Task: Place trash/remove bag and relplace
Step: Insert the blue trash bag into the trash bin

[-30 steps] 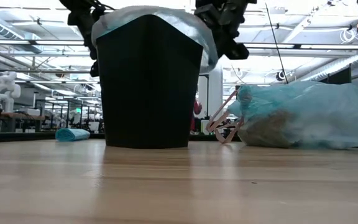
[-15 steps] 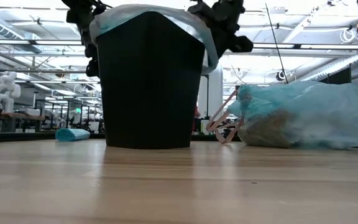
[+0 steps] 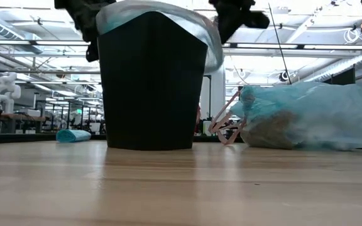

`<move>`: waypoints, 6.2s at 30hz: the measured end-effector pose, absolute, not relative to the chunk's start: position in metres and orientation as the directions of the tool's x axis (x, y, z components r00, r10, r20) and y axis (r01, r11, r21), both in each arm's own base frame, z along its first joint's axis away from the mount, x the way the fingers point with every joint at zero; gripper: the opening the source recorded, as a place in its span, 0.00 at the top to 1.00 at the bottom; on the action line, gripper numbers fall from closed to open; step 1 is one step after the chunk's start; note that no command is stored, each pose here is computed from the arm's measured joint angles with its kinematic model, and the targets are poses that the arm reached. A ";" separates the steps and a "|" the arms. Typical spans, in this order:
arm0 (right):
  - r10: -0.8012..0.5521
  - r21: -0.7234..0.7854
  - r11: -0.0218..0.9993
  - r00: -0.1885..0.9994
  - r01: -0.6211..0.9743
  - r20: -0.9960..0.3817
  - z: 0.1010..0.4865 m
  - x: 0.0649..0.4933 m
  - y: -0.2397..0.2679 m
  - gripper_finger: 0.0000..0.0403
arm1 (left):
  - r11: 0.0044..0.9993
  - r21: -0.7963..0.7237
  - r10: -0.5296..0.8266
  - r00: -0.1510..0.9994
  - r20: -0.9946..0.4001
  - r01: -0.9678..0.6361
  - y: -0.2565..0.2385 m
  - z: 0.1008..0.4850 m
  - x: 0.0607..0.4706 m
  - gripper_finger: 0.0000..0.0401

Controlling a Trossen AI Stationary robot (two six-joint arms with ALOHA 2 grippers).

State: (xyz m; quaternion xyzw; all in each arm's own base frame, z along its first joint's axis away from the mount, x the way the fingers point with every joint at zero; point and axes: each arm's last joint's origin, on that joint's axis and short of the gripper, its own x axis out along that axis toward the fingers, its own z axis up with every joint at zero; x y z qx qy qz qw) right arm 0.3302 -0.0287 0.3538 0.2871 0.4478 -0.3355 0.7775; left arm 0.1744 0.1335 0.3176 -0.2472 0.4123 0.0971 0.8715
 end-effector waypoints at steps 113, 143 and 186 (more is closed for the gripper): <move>-0.139 0.663 0.605 0.878 0.441 -0.458 0.366 0.230 0.037 1.00 | 0.904 -0.423 -0.066 0.960 -0.272 -0.058 -0.002 0.262 0.163 0.52; -0.093 0.602 0.592 0.788 0.536 -0.609 0.330 0.262 0.050 1.00 | 0.960 -0.272 0.000 0.976 -0.216 -0.060 0.000 0.265 0.171 0.52; 0.049 0.626 0.628 0.778 0.464 -0.626 0.327 0.268 0.049 1.00 | 0.924 -0.376 -0.059 0.950 -0.306 -0.063 -0.002 0.247 0.193 0.52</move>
